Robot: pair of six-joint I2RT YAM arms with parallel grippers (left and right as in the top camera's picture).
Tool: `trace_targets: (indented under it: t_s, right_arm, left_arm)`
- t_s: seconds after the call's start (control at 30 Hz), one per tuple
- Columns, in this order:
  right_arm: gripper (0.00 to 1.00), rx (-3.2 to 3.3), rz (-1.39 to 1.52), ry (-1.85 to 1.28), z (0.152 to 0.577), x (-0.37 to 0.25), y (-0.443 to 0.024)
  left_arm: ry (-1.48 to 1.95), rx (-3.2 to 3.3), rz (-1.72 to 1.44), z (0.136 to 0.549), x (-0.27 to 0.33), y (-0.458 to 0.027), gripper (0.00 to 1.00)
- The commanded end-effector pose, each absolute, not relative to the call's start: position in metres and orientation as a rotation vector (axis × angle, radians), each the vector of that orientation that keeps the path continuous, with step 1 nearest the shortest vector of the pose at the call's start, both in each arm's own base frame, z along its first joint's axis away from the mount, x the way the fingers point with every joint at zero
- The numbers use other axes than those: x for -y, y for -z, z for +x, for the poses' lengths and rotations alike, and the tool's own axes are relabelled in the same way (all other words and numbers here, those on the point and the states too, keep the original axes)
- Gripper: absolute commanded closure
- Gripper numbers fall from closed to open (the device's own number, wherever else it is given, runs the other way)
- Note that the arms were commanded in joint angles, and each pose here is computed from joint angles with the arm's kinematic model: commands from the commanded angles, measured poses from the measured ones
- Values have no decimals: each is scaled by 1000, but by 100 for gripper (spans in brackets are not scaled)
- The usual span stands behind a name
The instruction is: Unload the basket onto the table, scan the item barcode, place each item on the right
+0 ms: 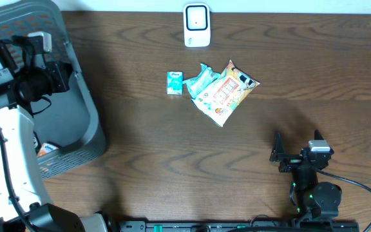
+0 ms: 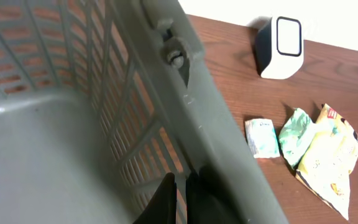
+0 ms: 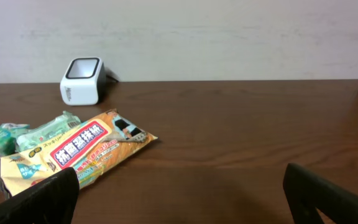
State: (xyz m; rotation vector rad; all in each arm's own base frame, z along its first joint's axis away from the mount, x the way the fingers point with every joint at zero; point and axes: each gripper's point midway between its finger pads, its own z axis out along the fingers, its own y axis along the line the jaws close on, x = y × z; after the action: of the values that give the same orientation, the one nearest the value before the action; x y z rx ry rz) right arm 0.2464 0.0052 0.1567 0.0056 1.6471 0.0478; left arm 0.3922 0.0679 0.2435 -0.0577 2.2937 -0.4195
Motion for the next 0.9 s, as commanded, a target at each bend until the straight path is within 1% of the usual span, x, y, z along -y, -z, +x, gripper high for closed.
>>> trace_targets:
  t_s: [0.0, 0.03, 0.13, 0.2, 0.3, 0.37, 0.4, 0.43, 0.47, 0.53, 0.6, 0.77, 0.87]
  right_arm:
    - [1, -1648, -2, -37, 246, -5, -156]
    - [1, -1648, -2, -37, 246, -5, -156]
    - [1, -1648, -2, -37, 246, -5, -156]
    - [1, -1648, -2, -37, 246, -5, -156]
    - [1, -1648, -2, -37, 246, -5, -156]
    - [1, -1648, -2, -37, 246, -5, -156]
    - [1, -1647, -2, -37, 246, -5, -156]
    - [1, -1648, -2, -37, 246, -5, -156]
    - [1, -1648, -2, -37, 246, -5, -156]
    - [1, -1648, -2, -37, 246, -5, -156]
    - [1, -1648, -2, -37, 246, -5, -156]
    - [1, -1648, -2, -37, 246, -5, -156]
    - [1, -1647, -2, -37, 246, -5, -156]
  left_arm:
    - [410, -2241, -157, 396, -78, -267, 71]
    - [402, -2209, -230, 396, -86, -281, 58]
    - [402, -2128, -338, 389, -95, -314, 56]
    - [404, -2082, -356, 380, -91, -333, 51]
    - [417, -2030, -377, 363, -81, -357, 51]
    - [421, -2006, -385, 352, -76, -367, 70]
    - [438, -1999, -411, 347, -73, -371, 74]
    - [450, -1991, -423, 343, -71, -374, 81]
    - [494, -1985, -430, 337, -63, -378, 92]
    - [598, -1993, -367, 329, -40, -383, 93]
    - [694, -2041, -331, 322, -17, -376, 93]
    - [804, -2272, -320, 312, 30, -330, 93]
    - [802, -2398, -286, 312, 52, -304, 93]
